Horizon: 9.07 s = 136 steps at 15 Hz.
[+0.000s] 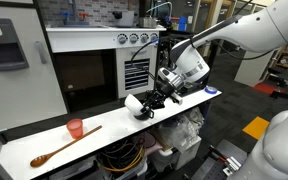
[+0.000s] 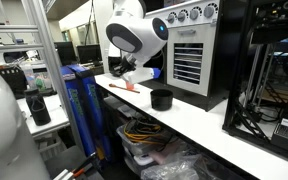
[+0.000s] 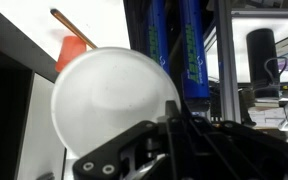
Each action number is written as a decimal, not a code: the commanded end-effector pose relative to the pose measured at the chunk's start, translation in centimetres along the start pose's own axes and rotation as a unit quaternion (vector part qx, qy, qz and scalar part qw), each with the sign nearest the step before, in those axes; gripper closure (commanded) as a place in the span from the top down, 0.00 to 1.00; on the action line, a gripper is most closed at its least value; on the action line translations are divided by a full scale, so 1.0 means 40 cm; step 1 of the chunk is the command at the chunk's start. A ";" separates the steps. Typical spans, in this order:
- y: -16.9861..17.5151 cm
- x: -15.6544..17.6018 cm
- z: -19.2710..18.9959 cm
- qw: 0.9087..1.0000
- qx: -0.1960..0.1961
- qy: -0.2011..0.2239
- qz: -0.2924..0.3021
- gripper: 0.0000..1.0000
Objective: Pour the contents in the white bowl into the black mug
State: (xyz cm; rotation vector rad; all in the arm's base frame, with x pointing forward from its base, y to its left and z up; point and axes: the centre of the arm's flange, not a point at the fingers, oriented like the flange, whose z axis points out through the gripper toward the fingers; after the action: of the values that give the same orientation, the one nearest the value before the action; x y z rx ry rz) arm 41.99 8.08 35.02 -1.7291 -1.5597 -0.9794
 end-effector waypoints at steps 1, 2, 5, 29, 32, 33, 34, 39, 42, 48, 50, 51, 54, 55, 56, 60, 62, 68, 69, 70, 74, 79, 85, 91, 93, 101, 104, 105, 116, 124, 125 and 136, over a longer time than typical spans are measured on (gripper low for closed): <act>0.016 0.096 -0.027 0.999 0.001 -0.048 0.009 0.01; 0.022 0.115 -0.029 0.998 -0.008 -0.055 0.020 0.01; 0.053 0.165 -0.028 0.994 -0.053 -0.068 0.069 0.01; 0.273 0.251 0.158 0.914 -0.184 -0.214 0.292 0.01; 0.245 0.237 0.155 0.914 -0.189 -0.213 0.290 0.04; 0.248 0.243 0.161 0.915 -0.185 -0.213 0.289 0.04; 0.250 0.248 0.164 0.915 -0.183 -0.213 0.288 0.04; 0.252 0.251 0.166 0.916 -0.182 -0.212 0.288 0.04; 0.252 0.251 0.167 0.916 -0.182 -0.212 0.288 0.04; 0.269 0.279 0.206 0.898 -0.178 -0.255 0.311 0.01; 0.277 0.301 0.236 0.886 -0.164 -0.293 0.319 0.01; 0.277 0.309 0.248 0.879 -0.158 -0.311 0.324 0.01; 0.287 0.341 0.277 0.865 -0.141 -0.352 0.327 0.01; 0.293 0.348 0.286 0.863 -0.134 -0.362 0.327 0.01; 0.302 0.354 0.295 0.858 -0.129 -0.372 0.329 0.01; 0.341 0.339 0.323 0.833 -0.130 -0.410 0.349 0.01; 0.365 0.316 0.344 0.817 -0.139 -0.427 0.362 0.01; 0.436 0.278 0.442 0.812 -0.116 -0.444 0.360 0.01; 0.445 0.273 0.460 0.813 -0.110 -0.445 0.359 0.01; 0.452 0.266 0.480 0.812 -0.103 -0.449 0.359 0.01; 0.471 0.242 0.559 0.801 -0.080 -0.470 0.363 0.01; 0.468 0.231 0.627 0.780 -0.071 -0.508 0.358 0.01; 0.450 0.234 0.663 0.752 -0.108 -0.544 0.357 0.01; 0.437 0.213 0.678 0.734 -0.156 -0.545 0.373 0.01; 0.434 0.211 0.678 0.732 -0.164 -0.543 0.377 0.01; 0.426 0.202 0.681 0.733 -0.199 -0.531 0.375 0.01; 0.428 0.196 0.691 0.741 -0.210 -0.517 0.373 0.01; 0.425 0.193 0.695 0.744 -0.213 -0.512 0.372 0.01; 0.390 0.154 0.720 0.757 -0.234 -0.479 0.378 0.36; 0.353 0.241 0.642 0.732 -0.281 -0.487 0.384 0.92; 0.342 0.269 0.626 0.730 -0.289 -0.486 0.385 0.98; 0.125 0.469 0.399 0.691 -0.336 -0.456 0.449 1.00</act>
State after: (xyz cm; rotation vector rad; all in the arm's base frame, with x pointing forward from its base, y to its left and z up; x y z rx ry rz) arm 54.14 33.86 40.67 -3.3250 -0.5166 -0.0540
